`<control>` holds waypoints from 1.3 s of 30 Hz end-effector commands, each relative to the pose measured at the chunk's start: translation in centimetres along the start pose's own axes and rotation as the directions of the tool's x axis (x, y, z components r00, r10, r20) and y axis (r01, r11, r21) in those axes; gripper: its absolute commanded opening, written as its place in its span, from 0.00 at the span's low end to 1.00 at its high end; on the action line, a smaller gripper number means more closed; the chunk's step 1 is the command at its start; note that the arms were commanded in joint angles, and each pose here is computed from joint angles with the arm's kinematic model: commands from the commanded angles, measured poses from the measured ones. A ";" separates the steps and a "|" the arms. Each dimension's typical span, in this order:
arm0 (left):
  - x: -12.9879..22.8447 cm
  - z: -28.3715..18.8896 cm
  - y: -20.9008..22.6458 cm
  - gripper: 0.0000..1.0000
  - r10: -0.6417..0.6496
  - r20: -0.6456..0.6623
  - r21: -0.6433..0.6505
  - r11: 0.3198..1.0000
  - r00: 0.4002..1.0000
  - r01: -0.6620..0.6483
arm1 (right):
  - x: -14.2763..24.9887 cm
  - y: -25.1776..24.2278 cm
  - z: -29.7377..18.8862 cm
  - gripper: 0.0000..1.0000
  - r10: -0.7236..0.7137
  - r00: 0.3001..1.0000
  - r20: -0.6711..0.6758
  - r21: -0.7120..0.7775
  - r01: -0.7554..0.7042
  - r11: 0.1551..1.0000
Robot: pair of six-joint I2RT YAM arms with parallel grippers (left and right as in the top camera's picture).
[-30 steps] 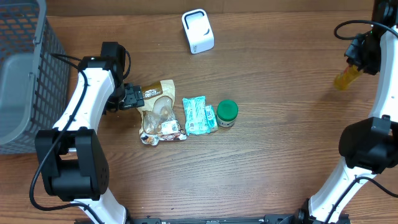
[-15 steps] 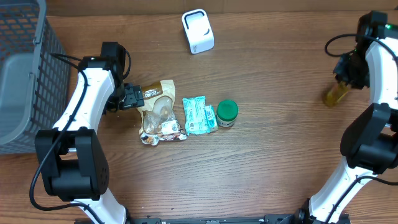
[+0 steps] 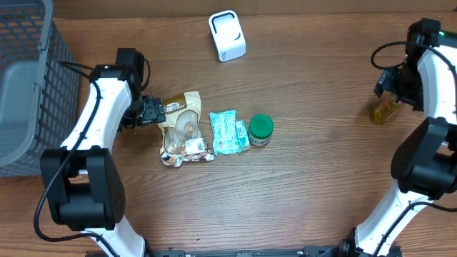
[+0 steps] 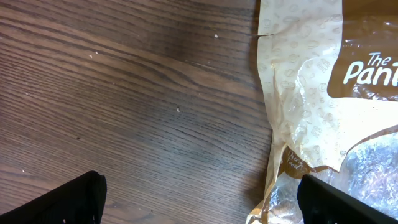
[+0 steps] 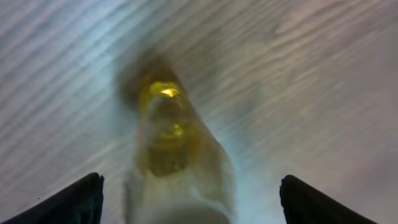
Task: Scan the item barcode
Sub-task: 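Carry the bottle to the right and set it on the table, then open the right gripper and move it over the green-lidded jar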
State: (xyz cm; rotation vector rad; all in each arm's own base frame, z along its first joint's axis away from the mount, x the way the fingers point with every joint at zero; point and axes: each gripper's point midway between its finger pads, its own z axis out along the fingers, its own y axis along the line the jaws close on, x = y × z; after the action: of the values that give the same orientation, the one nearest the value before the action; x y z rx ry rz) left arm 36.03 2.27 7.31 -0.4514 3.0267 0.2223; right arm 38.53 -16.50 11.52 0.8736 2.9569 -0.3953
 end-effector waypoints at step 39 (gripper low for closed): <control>-0.5 -0.1 0.1 1.00 0.015 0.011 -0.007 1.000 1.000 -0.015 | 21.8 31.6 -14.0 1.00 -0.515 0.843 0.158 -0.437 0.527 0.729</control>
State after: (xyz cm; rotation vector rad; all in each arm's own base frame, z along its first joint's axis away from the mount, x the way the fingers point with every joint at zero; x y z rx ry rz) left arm 36.06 2.27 7.32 -0.4514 3.0256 0.2220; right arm 38.44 23.74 16.76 -0.1156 2.9921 0.3387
